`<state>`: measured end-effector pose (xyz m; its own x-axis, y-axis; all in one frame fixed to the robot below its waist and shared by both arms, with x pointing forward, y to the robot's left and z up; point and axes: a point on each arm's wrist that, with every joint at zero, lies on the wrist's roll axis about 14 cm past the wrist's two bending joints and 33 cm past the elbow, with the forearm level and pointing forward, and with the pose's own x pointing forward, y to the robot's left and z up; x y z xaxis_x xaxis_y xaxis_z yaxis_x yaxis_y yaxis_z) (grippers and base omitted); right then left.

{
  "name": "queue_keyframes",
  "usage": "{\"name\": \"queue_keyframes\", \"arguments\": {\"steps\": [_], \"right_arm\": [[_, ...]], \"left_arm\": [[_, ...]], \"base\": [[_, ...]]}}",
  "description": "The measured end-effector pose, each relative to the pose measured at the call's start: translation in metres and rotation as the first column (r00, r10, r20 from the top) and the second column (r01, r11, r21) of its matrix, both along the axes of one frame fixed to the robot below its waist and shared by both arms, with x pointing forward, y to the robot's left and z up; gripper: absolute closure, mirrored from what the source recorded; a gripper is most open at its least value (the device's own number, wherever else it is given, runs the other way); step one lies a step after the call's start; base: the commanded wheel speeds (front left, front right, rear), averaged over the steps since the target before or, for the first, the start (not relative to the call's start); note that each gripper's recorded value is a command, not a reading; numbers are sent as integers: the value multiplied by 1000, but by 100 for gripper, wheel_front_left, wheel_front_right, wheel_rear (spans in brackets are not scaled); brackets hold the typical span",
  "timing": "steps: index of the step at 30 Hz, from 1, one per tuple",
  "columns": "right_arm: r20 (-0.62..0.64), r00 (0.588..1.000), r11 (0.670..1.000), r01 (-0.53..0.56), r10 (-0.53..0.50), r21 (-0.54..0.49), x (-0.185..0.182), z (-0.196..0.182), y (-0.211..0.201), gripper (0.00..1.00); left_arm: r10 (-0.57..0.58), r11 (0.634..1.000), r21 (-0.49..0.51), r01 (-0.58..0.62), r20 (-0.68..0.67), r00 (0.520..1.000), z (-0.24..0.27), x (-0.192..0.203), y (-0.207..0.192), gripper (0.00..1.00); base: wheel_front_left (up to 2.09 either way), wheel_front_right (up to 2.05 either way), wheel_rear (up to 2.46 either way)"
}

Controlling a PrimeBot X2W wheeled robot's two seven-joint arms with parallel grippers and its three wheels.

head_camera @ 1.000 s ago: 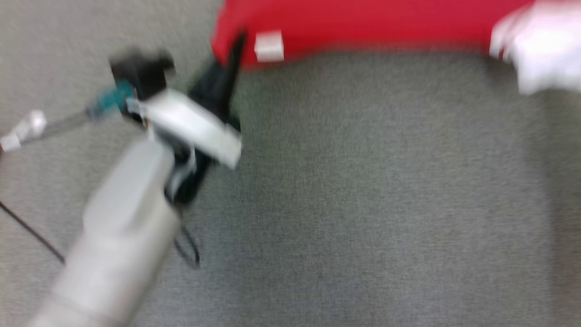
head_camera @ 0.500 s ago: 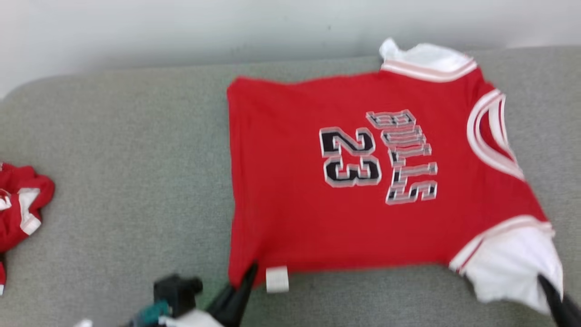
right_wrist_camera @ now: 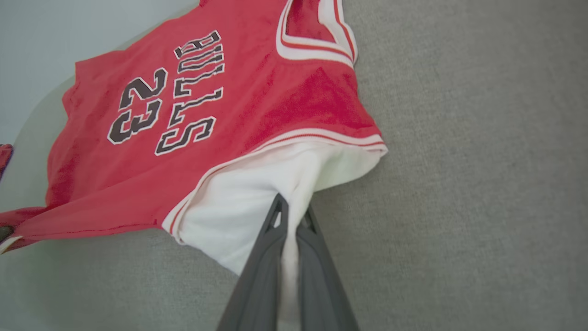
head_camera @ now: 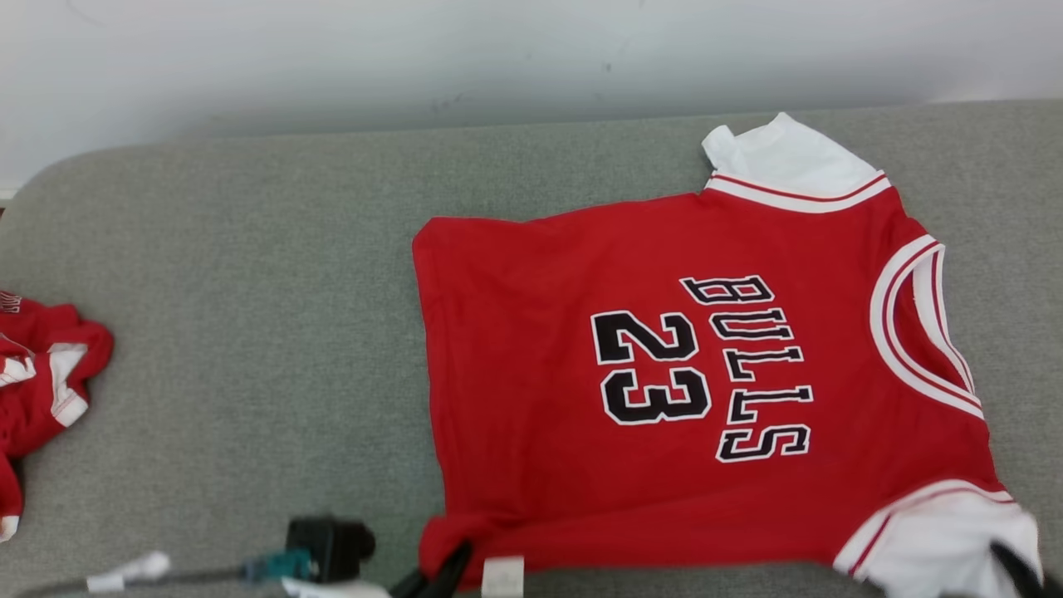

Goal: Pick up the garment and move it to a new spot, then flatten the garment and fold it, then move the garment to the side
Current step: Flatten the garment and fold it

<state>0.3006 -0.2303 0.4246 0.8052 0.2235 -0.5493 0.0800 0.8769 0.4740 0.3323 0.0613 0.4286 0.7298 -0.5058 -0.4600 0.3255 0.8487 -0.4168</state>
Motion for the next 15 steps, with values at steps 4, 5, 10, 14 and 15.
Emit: {"name": "queue_keyframes", "arguments": {"steps": [4,5,10,14,15], "right_arm": [[34,996,995,-82,84,-54,40,23,-3,100],[35,994,992,-100,103,-77,49,27,-4,100],[12,982,976,-183,186,-119,91,36,2,100],[14,978,962,-204,209,-181,124,34,5,0],[20,978,959,-199,207,-201,131,34,4,0]], "left_arm": [[-17,999,-52,16,-24,1000,22,30,-1,100],[-14,999,-50,13,-20,1000,26,40,1,100],[22,996,-80,-28,-79,997,32,73,5,100],[49,995,-83,-59,-116,992,26,93,6,59],[55,994,-87,-67,-128,990,23,94,5,4]], "base": [[0,0,0],[0,0,0],[0,0,0],[0,0,0],[0,0,0]]}}
